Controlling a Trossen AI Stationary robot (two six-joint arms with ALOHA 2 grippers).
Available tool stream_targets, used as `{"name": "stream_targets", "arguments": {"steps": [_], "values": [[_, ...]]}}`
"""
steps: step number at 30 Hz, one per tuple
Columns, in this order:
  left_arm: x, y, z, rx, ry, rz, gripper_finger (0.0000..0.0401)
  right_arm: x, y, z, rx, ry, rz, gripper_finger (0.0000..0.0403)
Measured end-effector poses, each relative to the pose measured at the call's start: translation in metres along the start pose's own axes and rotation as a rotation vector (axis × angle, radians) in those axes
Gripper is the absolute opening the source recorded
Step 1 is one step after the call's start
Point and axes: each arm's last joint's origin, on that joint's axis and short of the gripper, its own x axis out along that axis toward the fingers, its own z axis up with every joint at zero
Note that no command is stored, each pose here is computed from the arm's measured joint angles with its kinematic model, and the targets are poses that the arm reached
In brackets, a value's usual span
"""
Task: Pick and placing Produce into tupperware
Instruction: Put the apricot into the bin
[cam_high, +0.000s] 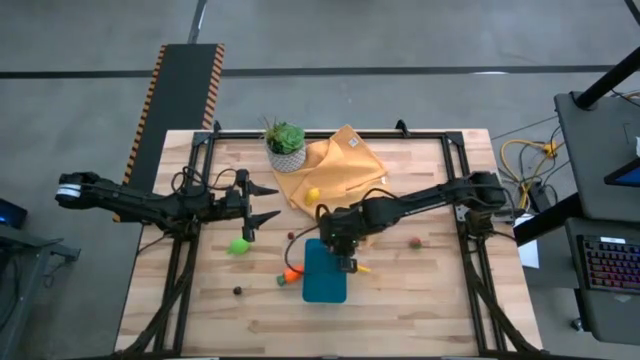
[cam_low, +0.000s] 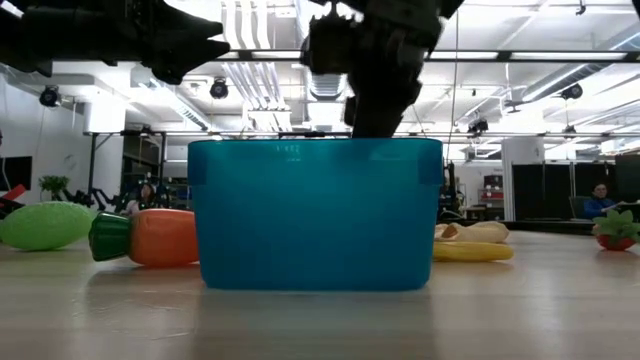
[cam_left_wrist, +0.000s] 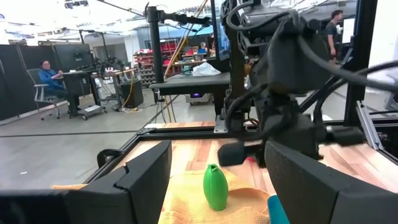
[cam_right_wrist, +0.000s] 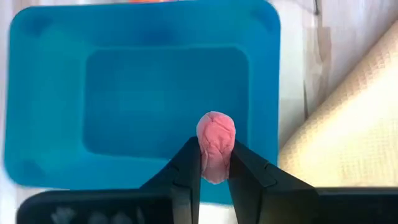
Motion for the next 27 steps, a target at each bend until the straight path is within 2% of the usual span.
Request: {"name": "stream_targets", "arguments": {"steps": [4, 13, 27], "values": [[0.0, 0.0, 0.0, 0.0, 0.0, 0.0, 0.0245, 0.011, -0.001, 0.004, -0.013, 0.031, 0.037, 0.0054], [0.0, 0.0, 0.0, 0.0, -0.002, -0.002, 0.0245, 0.029, -0.004, 0.005, -0.023, 0.111, 0.027, 0.0054], [0.0, 0.0, 0.0, 0.0, 0.0, -0.003, 0.0245, 0.032, -0.006, 0.005, -0.023, 0.118, 0.025, 0.0054]]}}
